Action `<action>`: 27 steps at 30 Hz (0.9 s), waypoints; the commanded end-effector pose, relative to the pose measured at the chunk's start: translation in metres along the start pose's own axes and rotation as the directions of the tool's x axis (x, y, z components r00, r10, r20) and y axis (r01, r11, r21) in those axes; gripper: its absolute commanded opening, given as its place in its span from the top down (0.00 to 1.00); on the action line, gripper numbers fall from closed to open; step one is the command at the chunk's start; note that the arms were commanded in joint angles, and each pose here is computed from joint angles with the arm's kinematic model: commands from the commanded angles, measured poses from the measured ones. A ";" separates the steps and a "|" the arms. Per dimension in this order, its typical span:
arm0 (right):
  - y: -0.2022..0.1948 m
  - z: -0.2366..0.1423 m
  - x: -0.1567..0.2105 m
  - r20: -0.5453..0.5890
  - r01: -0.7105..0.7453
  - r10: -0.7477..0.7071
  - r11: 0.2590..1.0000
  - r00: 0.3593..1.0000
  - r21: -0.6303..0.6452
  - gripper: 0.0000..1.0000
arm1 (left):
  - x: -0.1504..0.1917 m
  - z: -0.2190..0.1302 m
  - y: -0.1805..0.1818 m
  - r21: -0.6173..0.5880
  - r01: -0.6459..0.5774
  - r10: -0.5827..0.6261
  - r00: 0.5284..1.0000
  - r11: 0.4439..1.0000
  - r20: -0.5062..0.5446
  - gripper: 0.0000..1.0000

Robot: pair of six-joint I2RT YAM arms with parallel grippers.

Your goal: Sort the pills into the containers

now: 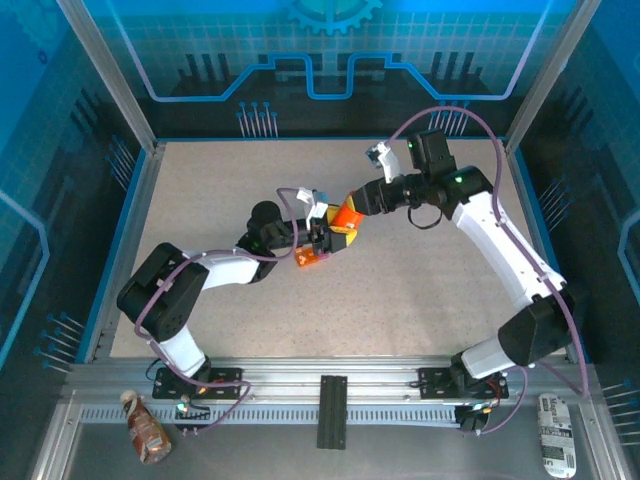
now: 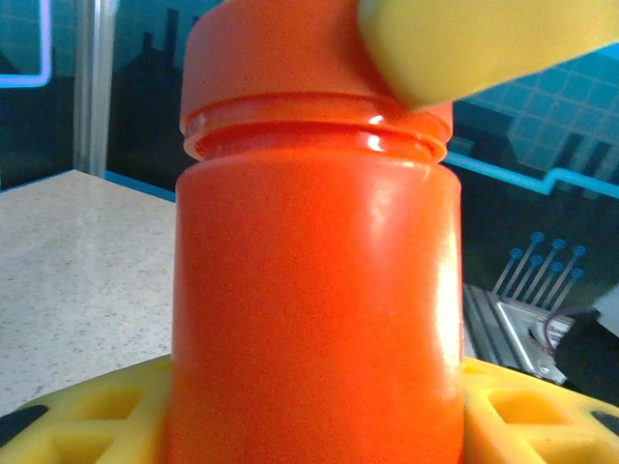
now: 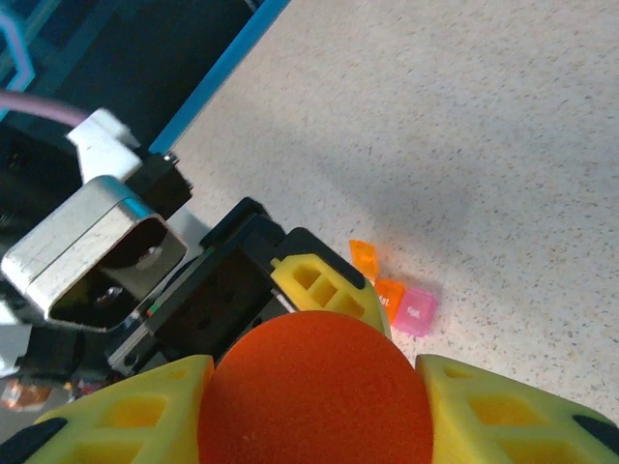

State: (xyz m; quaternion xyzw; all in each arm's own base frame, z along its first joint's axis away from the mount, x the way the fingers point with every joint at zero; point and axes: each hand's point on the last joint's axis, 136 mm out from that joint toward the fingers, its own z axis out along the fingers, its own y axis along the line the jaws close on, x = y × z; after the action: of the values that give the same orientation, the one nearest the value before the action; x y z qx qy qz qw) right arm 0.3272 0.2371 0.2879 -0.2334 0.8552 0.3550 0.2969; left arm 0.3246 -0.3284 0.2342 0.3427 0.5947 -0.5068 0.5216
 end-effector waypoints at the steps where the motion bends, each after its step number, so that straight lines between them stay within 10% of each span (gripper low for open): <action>1: -0.006 0.026 0.021 0.017 -0.207 0.207 0.976 0.978 0.070 0.67 | -0.073 -0.007 -0.006 -0.127 -0.208 0.231 0.950 0.970 0.210 1.00; 15: 0.010 0.047 0.003 0.126 -0.287 0.272 0.951 0.954 0.118 0.65 | -0.066 0.003 0.006 -0.271 -0.242 0.302 0.931 0.932 0.206 1.00; 21: 0.017 0.008 -0.026 0.185 -0.203 0.194 0.979 0.963 0.031 0.33 | -0.060 0.003 0.004 -0.246 -0.244 0.295 0.936 0.938 0.194 1.00; 27: 0.025 -0.048 -0.040 0.264 -0.106 0.108 0.994 0.958 -0.022 0.21 | -0.058 0.001 -0.008 -0.179 -0.260 0.292 0.939 0.949 0.185 1.00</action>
State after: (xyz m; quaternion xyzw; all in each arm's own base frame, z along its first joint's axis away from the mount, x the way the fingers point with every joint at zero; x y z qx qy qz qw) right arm 0.3437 0.2345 0.3085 -0.0964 0.8521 0.3703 0.3570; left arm 0.3432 -0.3259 0.2489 0.3038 0.5843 -0.4079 0.6324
